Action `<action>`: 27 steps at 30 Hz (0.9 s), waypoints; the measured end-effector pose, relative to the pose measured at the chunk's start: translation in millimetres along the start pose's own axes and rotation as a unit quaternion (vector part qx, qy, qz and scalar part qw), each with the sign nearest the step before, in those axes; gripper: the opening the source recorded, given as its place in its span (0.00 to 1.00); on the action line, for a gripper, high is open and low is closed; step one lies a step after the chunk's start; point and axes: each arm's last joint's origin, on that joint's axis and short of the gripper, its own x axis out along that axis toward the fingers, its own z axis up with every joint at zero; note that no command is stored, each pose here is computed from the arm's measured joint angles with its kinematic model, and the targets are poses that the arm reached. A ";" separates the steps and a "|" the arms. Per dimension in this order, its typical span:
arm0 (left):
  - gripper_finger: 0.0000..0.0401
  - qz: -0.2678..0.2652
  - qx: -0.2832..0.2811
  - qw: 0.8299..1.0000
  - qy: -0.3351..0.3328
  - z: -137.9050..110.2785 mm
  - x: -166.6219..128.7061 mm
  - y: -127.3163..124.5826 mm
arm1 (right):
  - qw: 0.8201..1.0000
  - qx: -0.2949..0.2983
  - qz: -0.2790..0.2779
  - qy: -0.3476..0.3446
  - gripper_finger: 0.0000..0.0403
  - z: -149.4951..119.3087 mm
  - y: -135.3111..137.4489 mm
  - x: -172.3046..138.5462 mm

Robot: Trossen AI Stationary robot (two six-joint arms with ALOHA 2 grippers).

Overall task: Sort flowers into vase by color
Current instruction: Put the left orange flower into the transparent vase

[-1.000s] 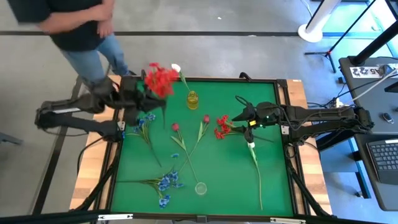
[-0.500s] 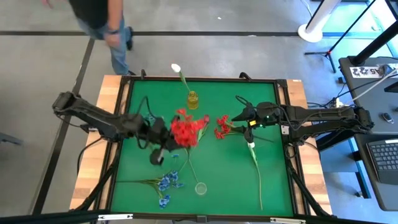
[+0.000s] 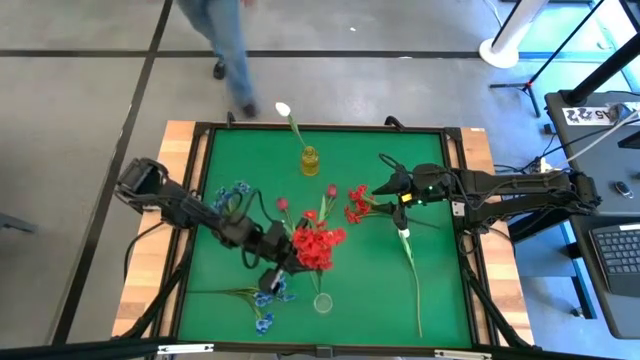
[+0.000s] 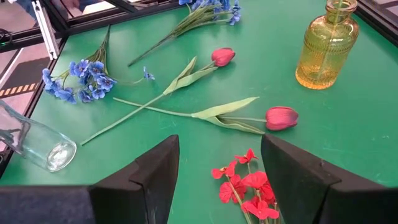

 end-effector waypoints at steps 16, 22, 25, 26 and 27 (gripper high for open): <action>0.01 -0.017 0.036 0.999 0.013 -14.4 0.2 -12.8 | 1.000 0.000 0.000 0.000 0.56 0.0 0.1 0.0; 0.01 0.010 0.058 0.998 0.020 -17.0 0.4 -9.3 | 1.000 0.000 0.000 0.000 0.56 0.0 0.0 0.0; 0.01 0.015 0.059 0.998 0.029 -23.3 0.8 -6.3 | 1.000 0.000 0.000 0.000 0.56 0.0 0.1 0.0; 0.01 0.016 0.057 0.998 0.033 -26.5 1.0 -5.5 | 1.000 0.000 0.000 0.000 0.56 -0.1 0.1 0.0; 0.01 0.016 0.056 0.998 0.035 -29.3 1.1 -4.9 | 1.000 0.000 0.000 0.000 0.56 0.0 0.1 0.0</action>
